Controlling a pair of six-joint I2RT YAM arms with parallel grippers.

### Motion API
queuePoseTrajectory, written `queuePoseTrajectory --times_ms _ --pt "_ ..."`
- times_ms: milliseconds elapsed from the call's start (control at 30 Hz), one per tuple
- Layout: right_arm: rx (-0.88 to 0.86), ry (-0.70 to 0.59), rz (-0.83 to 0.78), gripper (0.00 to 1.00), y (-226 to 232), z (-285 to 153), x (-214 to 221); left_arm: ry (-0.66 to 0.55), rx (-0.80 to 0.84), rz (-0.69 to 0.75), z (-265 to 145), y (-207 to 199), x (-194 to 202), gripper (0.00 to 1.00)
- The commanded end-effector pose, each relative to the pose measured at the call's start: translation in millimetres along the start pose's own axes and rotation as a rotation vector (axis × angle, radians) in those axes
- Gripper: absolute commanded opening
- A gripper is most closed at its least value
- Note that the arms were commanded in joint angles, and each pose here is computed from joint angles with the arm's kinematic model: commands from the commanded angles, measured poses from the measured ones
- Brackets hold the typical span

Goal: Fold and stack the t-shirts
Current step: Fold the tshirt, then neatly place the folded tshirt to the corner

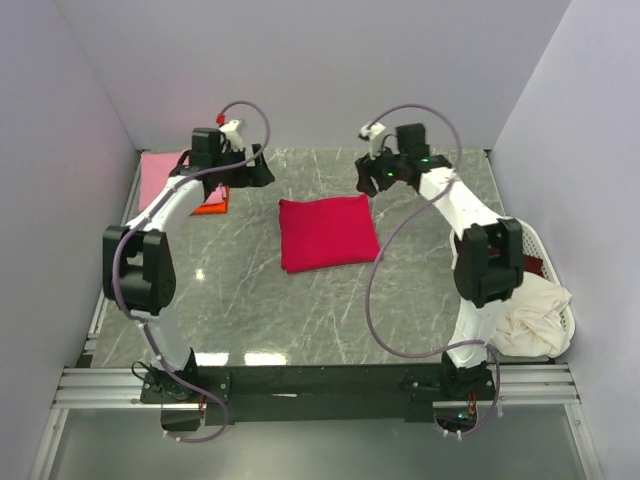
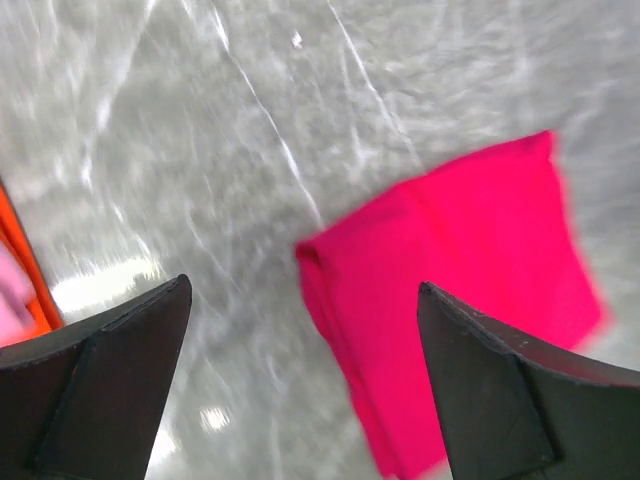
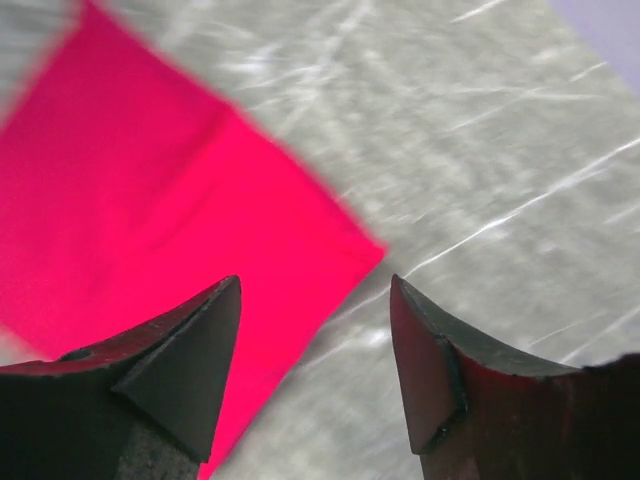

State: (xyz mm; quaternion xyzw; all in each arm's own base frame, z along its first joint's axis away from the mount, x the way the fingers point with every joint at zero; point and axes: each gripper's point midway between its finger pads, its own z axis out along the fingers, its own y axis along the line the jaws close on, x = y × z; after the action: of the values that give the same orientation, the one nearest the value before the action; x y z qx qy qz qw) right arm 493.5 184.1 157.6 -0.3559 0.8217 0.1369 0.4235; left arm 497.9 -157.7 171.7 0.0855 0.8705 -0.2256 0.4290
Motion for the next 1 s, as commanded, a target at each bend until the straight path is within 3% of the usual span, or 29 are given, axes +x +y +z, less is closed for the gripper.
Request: queuePoseTrajectory --times_ms 0,133,300,467,500,667,767,867,967 --pt "-0.327 -0.104 0.114 0.66 57 -64 -27 0.128 0.184 -0.227 -21 -39 35 0.99" --pt "-0.414 -0.106 0.167 0.65 83 -92 -16 0.219 0.226 -0.337 -24 -46 84 1.00" --pt "-0.433 -0.113 0.187 0.65 101 -108 4 0.256 0.110 -0.442 -5 -32 120 0.98" --pt "-0.413 -0.105 0.201 0.64 89 -109 11 0.251 0.036 -0.466 19 -31 117 0.98" --pt "-0.417 -0.106 0.208 0.64 89 -110 12 0.298 -0.015 -0.473 27 -26 132 0.99" --pt "-0.426 -0.122 0.209 0.64 87 -115 11 0.349 -0.143 -0.482 56 -15 131 0.98" --pt "-0.434 -0.140 0.209 0.64 87 -120 9 0.451 -0.183 -0.504 78 -7 156 0.90" --pt "-0.430 -0.148 0.215 0.63 83 -124 11 0.514 -0.136 -0.509 84 -15 169 0.73" --pt "-0.432 -0.157 0.216 0.63 82 -128 10 0.557 -0.067 -0.496 82 -30 182 0.67"
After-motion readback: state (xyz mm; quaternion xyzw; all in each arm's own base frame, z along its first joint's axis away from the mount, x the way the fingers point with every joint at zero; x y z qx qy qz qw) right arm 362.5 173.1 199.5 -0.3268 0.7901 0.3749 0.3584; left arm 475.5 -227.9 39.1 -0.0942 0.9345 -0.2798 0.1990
